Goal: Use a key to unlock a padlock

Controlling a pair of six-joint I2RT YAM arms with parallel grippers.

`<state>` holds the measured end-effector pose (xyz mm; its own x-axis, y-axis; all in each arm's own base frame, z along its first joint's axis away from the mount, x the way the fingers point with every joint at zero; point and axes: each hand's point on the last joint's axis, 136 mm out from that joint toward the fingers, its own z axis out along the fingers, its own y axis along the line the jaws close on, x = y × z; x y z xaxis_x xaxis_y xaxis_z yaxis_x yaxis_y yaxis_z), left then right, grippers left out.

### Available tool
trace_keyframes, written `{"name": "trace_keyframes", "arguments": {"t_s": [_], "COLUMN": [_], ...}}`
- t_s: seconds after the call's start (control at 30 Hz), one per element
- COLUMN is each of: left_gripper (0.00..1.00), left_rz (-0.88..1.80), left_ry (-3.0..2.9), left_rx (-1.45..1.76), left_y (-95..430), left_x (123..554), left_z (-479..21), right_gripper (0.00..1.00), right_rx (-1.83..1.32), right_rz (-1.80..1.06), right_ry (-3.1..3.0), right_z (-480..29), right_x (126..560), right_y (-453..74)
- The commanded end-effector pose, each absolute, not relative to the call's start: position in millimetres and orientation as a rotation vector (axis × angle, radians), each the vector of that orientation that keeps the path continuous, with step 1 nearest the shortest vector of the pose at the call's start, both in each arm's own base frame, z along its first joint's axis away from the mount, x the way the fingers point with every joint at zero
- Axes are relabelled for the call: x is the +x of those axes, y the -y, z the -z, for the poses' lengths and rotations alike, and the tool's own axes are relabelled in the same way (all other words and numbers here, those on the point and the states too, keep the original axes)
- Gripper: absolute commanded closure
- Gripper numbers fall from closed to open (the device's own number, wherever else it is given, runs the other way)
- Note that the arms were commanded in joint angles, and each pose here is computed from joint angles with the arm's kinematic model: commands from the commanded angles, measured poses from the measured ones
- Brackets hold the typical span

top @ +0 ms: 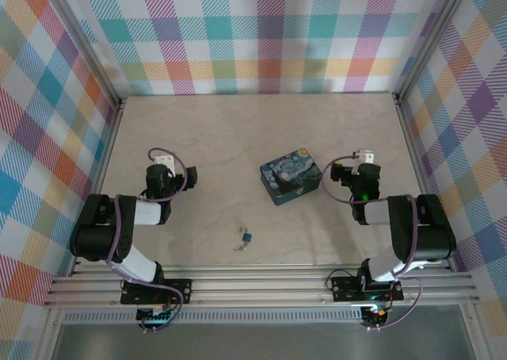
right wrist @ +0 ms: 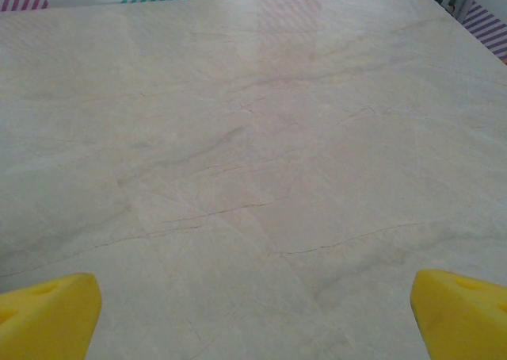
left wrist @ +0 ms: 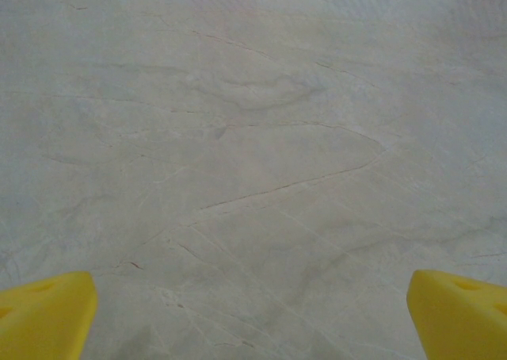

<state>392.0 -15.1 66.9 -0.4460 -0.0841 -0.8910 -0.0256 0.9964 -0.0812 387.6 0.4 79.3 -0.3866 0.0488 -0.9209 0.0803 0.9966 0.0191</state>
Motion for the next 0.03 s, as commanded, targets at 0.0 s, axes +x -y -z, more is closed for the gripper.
{"name": "trace_keyframes", "arguments": {"t_s": [0.0], "left_gripper": [0.0], "left_rz": [0.071], "left_ry": [-1.996], "left_rx": [-0.061], "left_y": [14.8], "left_x": [399.1], "left_z": [-78.4], "right_gripper": [0.0], "right_rx": [0.092], "right_rz": [0.008], "right_ry": [-1.923], "right_z": [-92.7], "right_x": [395.9], "right_y": [-2.6]}}
